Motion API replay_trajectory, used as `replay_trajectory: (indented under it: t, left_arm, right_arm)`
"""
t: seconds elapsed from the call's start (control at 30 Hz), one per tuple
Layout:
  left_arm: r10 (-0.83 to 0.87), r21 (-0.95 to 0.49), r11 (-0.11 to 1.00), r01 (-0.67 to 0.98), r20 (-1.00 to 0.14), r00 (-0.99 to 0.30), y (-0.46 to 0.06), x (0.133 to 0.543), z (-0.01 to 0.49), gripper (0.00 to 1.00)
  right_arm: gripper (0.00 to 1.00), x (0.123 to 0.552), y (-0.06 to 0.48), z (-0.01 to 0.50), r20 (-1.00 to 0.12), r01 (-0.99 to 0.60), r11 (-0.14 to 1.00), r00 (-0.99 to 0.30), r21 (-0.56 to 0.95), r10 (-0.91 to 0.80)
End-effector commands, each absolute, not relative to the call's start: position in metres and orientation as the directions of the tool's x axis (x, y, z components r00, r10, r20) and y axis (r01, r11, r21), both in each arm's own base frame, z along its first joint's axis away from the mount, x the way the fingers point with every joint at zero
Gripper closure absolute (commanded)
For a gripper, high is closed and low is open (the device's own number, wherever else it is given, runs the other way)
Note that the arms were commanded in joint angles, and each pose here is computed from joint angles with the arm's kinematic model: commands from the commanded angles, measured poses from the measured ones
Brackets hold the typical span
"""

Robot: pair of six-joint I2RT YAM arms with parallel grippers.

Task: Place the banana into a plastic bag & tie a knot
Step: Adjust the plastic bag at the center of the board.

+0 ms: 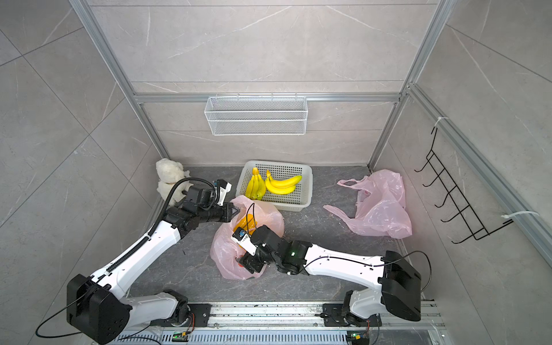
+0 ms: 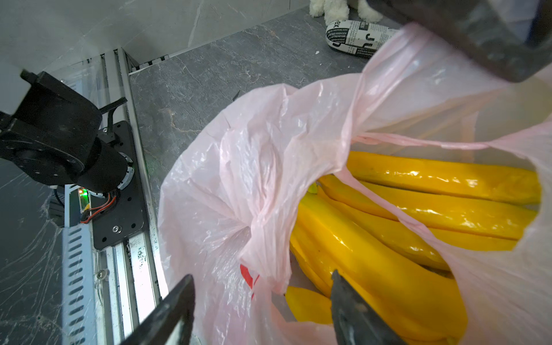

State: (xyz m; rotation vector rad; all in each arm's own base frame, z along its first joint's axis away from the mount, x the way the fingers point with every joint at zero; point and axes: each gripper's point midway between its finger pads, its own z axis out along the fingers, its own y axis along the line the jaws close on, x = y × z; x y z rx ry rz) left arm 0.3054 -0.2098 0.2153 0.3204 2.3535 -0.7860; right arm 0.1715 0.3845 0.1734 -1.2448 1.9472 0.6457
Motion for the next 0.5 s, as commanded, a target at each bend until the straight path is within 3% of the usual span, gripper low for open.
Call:
replay_trajectory:
  t: [0.0,0.13,0.3,0.47]
  left_arm:
    - [0.038,-0.441,0.782,0.441,-0.673,-0.739,-0.21,0.305,0.229,1.0]
    - [0.036,-0.441,0.781,0.443,-0.676,-0.736,-0.211,0.307,0.23,1.0]
    - [0.035,-0.443,0.781,0.441,-0.674,-0.738,-0.211,0.307,0.23,1.0]
    - [0.03,-0.435,0.795,0.424,-0.669,-0.743,-0.207,0.307,0.23,1.0]
  right_arm:
    - [0.36,0.175,0.387,0.164,-0.78,-0.919,0.395,-0.238,-0.013,-0.579]
    - [0.43,0.179,0.391,0.152,-0.764,-0.917,0.399,-0.24,-0.025,-0.598]
    - [0.59,0.185,0.396,0.145,-0.769,-0.909,0.414,-0.24,-0.036,-0.593]
    - [0.96,0.187,0.4,0.159,-0.794,-0.903,0.428,-0.246,-0.02,-0.556]
